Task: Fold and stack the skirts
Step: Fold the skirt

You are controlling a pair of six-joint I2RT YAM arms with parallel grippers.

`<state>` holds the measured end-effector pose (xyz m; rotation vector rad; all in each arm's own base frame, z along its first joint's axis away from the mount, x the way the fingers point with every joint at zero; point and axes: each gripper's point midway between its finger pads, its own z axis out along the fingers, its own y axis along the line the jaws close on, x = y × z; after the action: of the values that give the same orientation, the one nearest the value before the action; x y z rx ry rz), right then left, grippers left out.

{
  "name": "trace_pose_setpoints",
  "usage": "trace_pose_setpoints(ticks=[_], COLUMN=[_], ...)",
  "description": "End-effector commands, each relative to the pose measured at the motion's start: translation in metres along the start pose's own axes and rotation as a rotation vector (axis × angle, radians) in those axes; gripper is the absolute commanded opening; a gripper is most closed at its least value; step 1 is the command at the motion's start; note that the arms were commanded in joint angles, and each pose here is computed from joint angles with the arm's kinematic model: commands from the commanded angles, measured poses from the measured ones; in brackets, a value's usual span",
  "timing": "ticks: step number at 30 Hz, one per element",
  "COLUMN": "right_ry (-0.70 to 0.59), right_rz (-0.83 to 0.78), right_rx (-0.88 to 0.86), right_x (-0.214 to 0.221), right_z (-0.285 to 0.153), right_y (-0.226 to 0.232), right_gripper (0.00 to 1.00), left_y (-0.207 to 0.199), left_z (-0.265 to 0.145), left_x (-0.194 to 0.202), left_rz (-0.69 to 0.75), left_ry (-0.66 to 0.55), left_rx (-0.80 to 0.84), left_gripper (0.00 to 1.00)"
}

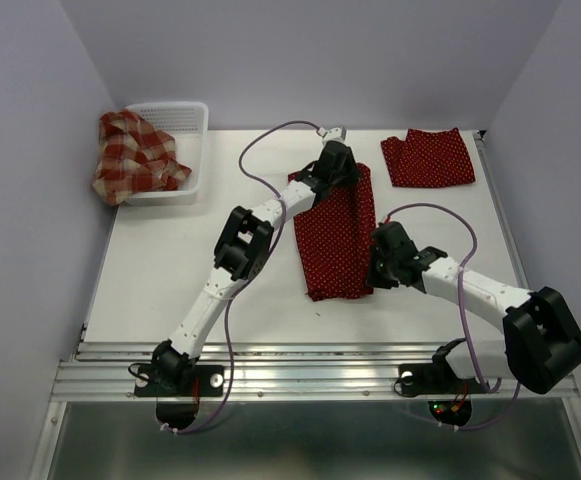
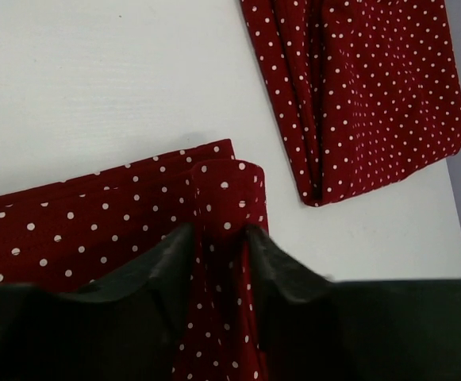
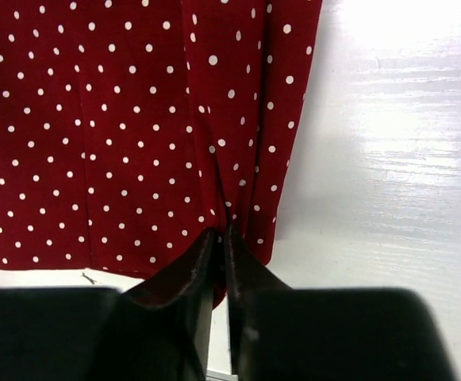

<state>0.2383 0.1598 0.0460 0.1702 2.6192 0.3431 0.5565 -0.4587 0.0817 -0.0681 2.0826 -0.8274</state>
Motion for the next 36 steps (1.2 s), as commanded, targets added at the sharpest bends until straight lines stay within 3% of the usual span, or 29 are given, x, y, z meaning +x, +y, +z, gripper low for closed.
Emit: trace_pose_setpoints(ticks=[1, 2, 3, 4, 6, 9, 12, 13, 14, 20, 25, 31, 34, 36], right_ry=[-0.035, -0.036, -0.042, -0.052, -0.07, -0.123, -0.19, -0.208, -0.242, -0.322, -0.338, -0.178, -0.059, -0.011], right_rz=[0.046, 0.051, 0.061, 0.066, 0.069, 0.062, 0.055, 0.051, 0.054, 0.022, -0.061, -0.166, -0.203, -0.215], right_rx=[0.015, 0.016, 0.013, 0.008, 0.016, 0.015, -0.004, -0.008, -0.013, -0.008, -0.094, -0.263, -0.382, -0.408], right_x=[-0.007, -0.007, -0.009, -0.013, -0.017, -0.031, -0.049, -0.053, -0.061, -0.085, -0.098, -0.076, -0.053, -0.039], right_z=[0.001, 0.0, -0.002, -0.005, -0.012, -0.028, -0.046, -0.05, -0.057, -0.072, -0.073, -0.048, -0.038, -0.031], right_y=[-0.002, -0.002, -0.001, 0.001, 0.0, 0.002, 0.007, 0.008, 0.009, 0.014, 0.036, 0.072, 0.091, 0.09], right_gripper=[0.21, 0.25, 0.41, 0.49, 0.56, 0.75, 0.87, 0.97, 1.0, 1.0, 1.0, 1.0, 1.0, 1.0], left_y=[-0.052, -0.057, -0.059, -0.064, -0.076, -0.094, -0.105, -0.106, -0.107, -0.071, -0.024, 0.005, 0.034, 0.05], left_z=[-0.012, -0.014, -0.015, -0.018, -0.027, -0.043, -0.061, -0.066, -0.075, -0.116, -0.128, -0.114, -0.09, -0.087], left_x=[-0.042, -0.042, -0.043, -0.046, -0.056, -0.074, -0.091, -0.094, -0.102, -0.132, -0.123, -0.115, -0.095, -0.112], left_rz=[0.003, 0.004, 0.005, 0.004, 0.009, 0.025, 0.047, 0.054, 0.074, 0.178, 0.236, 0.265, 0.244, 0.232], left_ry=[-0.098, -0.095, -0.093, -0.096, -0.105, -0.13, -0.156, -0.158, -0.171, -0.237, -0.178, -0.1, 0.017, 0.006], left_rx=[0.145, 0.158, 0.165, 0.179, 0.211, 0.245, 0.256, 0.249, 0.236, 0.018, -0.084, -0.06, -0.065, -0.116], left_gripper=[0.48, 0.63, 0.69, 0.78, 0.96, 0.99, 0.99, 0.99, 0.99, 0.99, 0.99, 0.99, 0.99, 0.99])
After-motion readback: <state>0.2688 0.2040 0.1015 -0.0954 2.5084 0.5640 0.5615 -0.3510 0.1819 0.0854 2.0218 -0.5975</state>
